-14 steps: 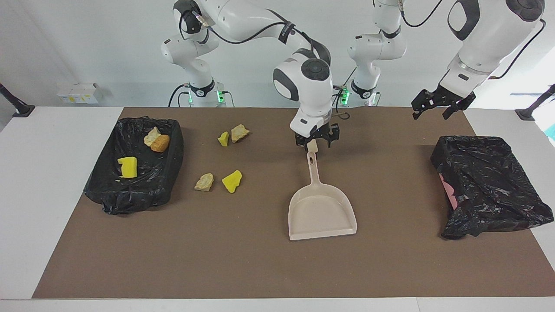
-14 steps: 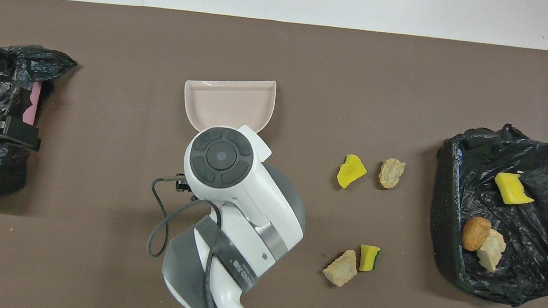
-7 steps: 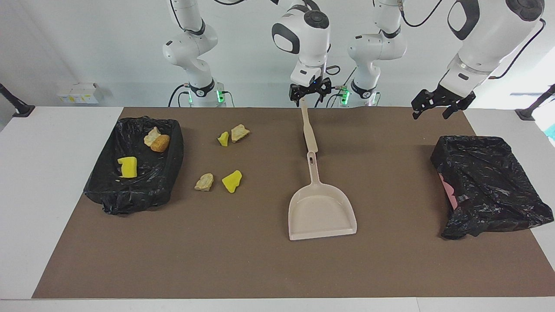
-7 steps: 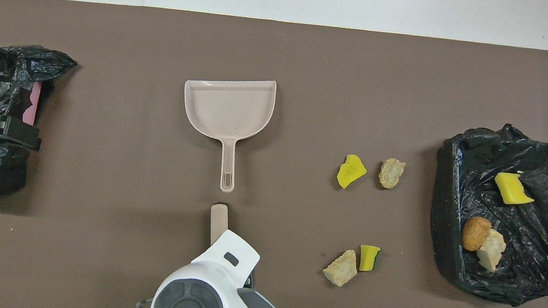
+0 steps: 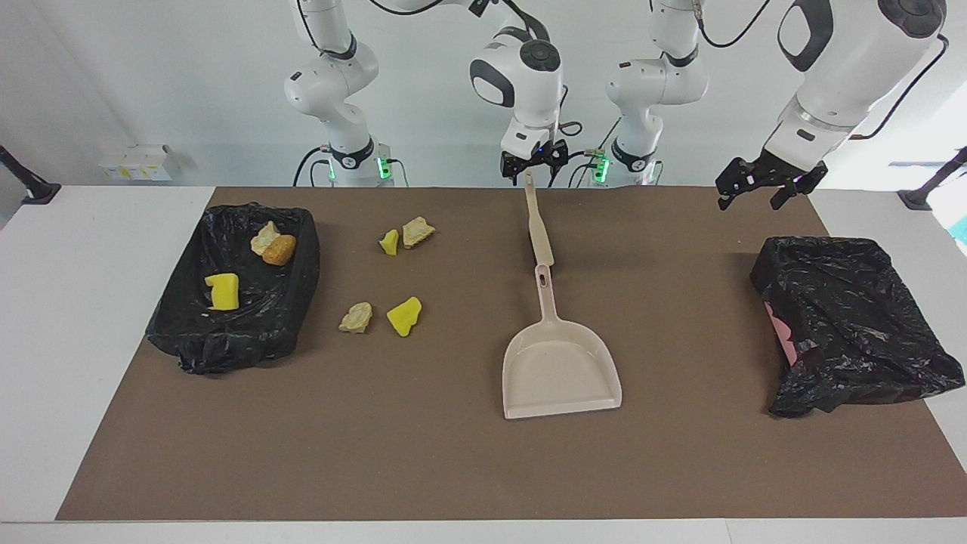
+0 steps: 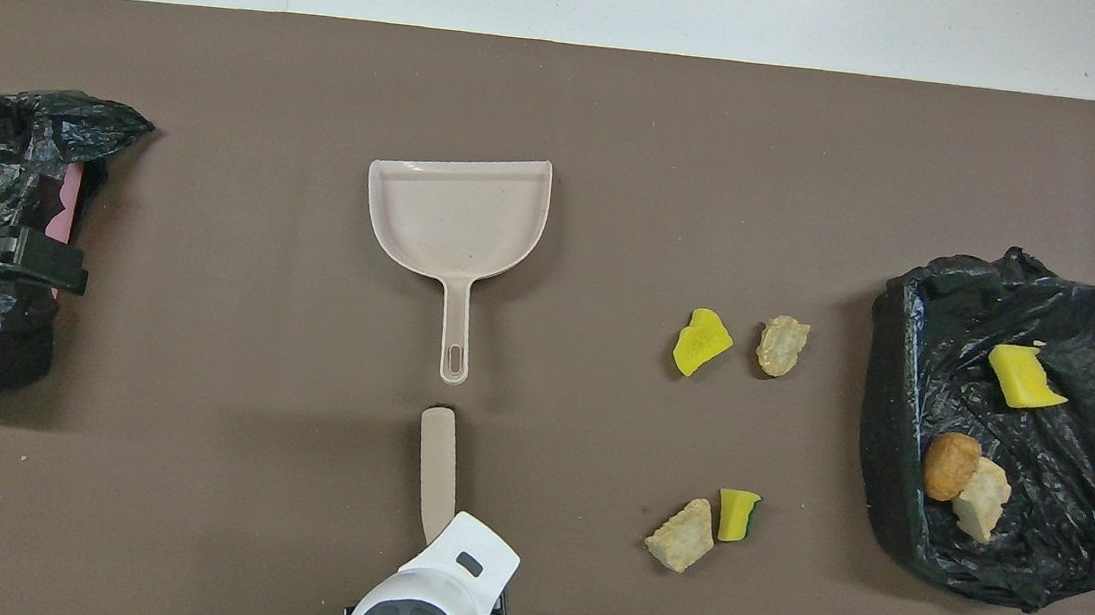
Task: Sweep and dump trash in bin
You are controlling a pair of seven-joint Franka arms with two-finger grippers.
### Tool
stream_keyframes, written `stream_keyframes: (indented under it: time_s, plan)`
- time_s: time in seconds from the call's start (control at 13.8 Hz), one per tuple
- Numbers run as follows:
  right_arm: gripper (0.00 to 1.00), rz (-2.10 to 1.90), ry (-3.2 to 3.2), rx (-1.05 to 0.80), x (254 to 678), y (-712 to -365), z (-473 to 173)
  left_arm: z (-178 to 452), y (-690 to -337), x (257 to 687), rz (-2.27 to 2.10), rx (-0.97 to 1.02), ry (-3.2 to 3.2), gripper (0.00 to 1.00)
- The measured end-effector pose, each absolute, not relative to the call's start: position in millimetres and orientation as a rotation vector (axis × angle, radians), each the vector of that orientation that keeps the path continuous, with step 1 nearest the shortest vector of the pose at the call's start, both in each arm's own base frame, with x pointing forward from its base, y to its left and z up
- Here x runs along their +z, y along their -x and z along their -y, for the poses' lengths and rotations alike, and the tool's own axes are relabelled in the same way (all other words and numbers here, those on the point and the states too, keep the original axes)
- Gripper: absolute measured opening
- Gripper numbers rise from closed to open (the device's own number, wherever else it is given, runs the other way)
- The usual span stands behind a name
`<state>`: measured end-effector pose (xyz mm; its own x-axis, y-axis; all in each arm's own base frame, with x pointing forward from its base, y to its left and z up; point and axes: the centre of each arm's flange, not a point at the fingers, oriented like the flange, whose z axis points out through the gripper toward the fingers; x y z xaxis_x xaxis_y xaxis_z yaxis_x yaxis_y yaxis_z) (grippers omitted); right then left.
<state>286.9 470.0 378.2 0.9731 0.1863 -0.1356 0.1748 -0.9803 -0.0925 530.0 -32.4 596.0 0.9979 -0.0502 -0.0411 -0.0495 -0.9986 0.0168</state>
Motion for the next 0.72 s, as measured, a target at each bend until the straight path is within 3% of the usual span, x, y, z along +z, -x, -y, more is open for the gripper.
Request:
stream_keyframes:
  time_s: [0.29,0.36,0.43,0.58,0.72]
  plan:
    - [0.92,0.292,3.058,0.246,351.5,-280.2,-465.6,45.6,-535.9,587.3,0.112,-0.021,-3.121,1.00]
    - [0.80,0.283,3.047,0.230,350.0,-281.6,-466.7,49.0,-538.7,585.0,0.117,-0.010,-3.116,1.00]
    - [0.80,0.275,3.040,0.226,348.3,-282.5,-467.4,54.8,-542.4,582.3,0.125,0.008,-3.111,1.00]
    - [0.61,0.247,3.025,0.242,343.0,-283.3,-468.5,70.9,-549.3,573.1,0.148,0.025,-3.107,1.00]
    - [0.55,0.238,3.022,0.254,338.8,-283.7,-468.8,83.9,-554.6,564.6,0.169,0.032,-3.103,1.00]
